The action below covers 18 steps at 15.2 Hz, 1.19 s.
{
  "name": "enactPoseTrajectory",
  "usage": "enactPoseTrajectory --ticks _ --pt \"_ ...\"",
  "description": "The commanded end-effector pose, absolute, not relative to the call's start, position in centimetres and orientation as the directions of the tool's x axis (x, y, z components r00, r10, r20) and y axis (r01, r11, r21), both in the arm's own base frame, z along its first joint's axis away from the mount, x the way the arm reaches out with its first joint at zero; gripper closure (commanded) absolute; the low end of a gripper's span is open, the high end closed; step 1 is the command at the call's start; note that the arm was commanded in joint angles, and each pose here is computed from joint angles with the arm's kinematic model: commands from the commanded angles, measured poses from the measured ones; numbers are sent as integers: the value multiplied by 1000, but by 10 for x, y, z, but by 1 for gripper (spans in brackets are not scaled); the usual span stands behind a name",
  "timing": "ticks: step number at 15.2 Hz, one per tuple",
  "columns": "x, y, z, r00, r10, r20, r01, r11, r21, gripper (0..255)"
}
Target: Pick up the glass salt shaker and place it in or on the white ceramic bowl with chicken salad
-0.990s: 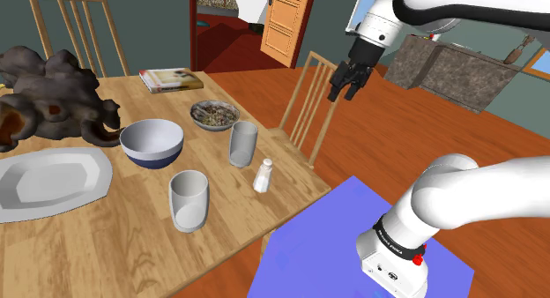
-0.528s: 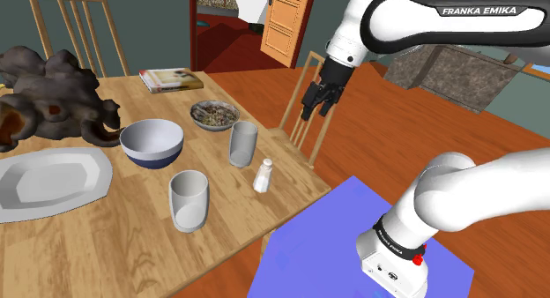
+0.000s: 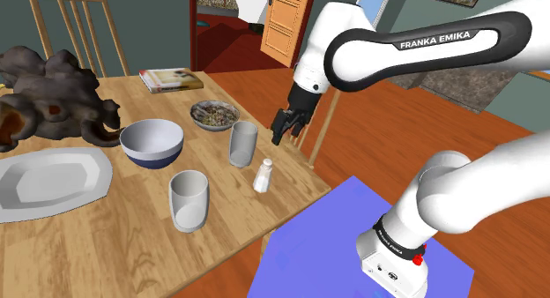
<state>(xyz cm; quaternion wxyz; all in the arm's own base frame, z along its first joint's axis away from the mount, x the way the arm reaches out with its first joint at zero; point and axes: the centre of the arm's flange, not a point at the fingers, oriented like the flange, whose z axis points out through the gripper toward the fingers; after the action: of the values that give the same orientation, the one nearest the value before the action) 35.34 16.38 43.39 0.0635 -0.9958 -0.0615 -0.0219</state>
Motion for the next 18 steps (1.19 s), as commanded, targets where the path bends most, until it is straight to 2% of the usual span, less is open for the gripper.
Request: enactPoseTrajectory --ticks 1,11,18 --pt "355 187 419 989 139 54 144 -982 -124 0" --pt "359 219 363 985 162 56 168 -978 -123 0" --pt "359 219 360 985 162 56 168 -978 -123 0"
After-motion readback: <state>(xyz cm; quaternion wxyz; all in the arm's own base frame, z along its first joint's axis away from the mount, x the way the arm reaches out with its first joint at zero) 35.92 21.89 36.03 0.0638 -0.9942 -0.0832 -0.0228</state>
